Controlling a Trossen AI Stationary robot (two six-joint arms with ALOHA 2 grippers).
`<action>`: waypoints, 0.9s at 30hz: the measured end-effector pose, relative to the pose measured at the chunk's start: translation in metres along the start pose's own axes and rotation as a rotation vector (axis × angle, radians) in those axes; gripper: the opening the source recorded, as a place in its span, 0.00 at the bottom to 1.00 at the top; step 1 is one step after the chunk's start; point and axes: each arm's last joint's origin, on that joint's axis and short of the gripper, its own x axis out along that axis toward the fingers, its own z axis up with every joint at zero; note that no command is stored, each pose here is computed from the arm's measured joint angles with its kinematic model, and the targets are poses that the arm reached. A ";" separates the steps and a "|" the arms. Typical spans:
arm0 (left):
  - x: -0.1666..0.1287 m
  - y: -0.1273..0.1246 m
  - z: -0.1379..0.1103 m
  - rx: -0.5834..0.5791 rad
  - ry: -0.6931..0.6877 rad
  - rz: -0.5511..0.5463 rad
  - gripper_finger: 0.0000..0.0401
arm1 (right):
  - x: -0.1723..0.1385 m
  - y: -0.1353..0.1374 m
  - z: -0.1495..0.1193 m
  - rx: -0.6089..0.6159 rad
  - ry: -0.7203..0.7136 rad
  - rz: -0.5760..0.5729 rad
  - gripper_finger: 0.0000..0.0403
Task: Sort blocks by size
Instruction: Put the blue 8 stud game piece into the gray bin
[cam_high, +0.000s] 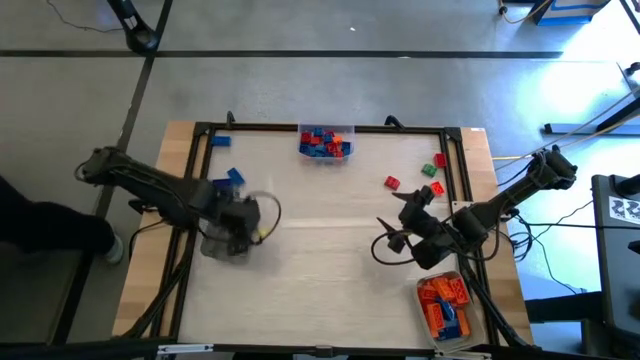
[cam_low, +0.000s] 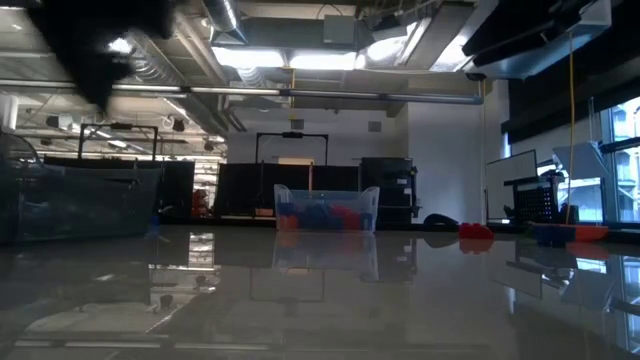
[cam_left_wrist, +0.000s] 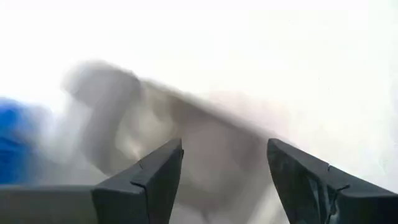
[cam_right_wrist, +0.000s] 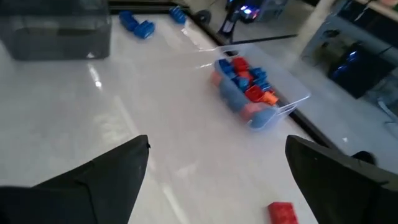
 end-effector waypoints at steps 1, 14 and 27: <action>-0.009 0.005 0.005 0.003 -0.079 0.051 0.56 | 0.000 0.000 0.000 0.000 -0.008 -0.010 0.93; -0.004 0.133 0.015 -0.566 -0.106 0.484 0.56 | 0.030 0.010 -0.007 -0.032 -0.012 -0.180 0.93; 0.050 0.198 0.005 -0.916 0.061 0.358 0.56 | 0.089 0.014 -0.021 -0.088 0.089 -0.349 0.93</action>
